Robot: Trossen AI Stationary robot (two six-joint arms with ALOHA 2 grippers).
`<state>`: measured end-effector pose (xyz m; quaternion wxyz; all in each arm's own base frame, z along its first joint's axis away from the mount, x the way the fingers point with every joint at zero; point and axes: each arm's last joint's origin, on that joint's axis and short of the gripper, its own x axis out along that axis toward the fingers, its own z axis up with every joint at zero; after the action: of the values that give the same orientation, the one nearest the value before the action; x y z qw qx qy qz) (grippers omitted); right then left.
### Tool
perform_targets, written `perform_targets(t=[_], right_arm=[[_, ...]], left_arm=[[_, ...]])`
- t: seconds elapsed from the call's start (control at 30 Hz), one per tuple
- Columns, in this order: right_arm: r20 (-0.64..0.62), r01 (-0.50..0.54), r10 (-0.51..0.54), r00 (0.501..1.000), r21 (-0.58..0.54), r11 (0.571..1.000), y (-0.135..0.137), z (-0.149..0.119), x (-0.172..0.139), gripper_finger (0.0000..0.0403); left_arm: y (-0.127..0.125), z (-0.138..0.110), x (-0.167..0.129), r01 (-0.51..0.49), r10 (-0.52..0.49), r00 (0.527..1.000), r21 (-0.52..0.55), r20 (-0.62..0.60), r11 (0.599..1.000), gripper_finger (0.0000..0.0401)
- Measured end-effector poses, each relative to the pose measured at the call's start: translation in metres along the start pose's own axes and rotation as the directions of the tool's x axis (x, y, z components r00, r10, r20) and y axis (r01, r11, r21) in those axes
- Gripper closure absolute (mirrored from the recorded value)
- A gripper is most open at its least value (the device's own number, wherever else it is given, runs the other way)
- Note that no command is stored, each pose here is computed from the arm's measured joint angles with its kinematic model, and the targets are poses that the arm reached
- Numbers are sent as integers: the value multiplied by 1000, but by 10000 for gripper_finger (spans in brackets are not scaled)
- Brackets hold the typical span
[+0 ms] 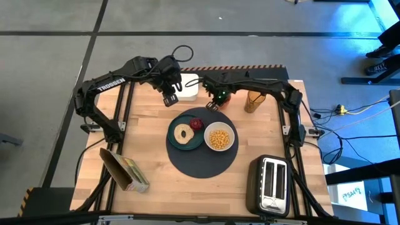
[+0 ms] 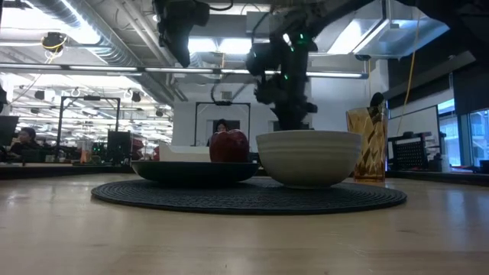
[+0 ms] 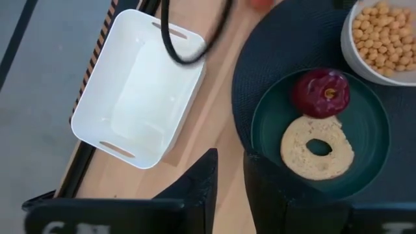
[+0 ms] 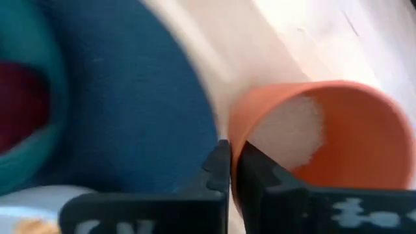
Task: Arrange a breakfast setting
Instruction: Put the orange cup on the placemat, then put the spoon on the placemat to the left of the green plate
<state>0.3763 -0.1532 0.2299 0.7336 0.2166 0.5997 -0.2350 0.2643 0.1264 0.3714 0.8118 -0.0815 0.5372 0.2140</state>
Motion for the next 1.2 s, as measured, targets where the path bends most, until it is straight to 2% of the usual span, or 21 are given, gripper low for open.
perform_targets(t=[0.17, 0.3, 0.53, 0.77, 0.9, 1.2], right_arm=[[98, -27, 33, 995, -61, 998, 37, 4, -26, 397], [151, -65, 79, 985, -93, 994, 62, 1, -33, 399], [68, -77, 84, 994, -96, 992, 86, -10, -16, 401], [-5, -70, 70, 998, -87, 994, 90, -11, 6, 392], [-26, -59, 57, 998, -74, 996, 89, -13, 7, 360], [-57, -27, 23, 998, -68, 997, 87, -14, -10, 234]], left_arm=[[0, 0, 0, 0, 0, 1000, 17, 0, 1000, 350], [0, 0, 0, 0, 0, 1000, 37, -1, 999, 361], [3, 0, 0, -6, 6, 1000, 30, -2, 1000, 375], [3, 3, 0, -6, 6, 1000, 24, 30, 1000, 382], [3, 4, 0, -5, 6, 999, -5, 38, 1000, 383], [4, 4, 0, -23, 24, 999, -28, 39, 999, 383]])
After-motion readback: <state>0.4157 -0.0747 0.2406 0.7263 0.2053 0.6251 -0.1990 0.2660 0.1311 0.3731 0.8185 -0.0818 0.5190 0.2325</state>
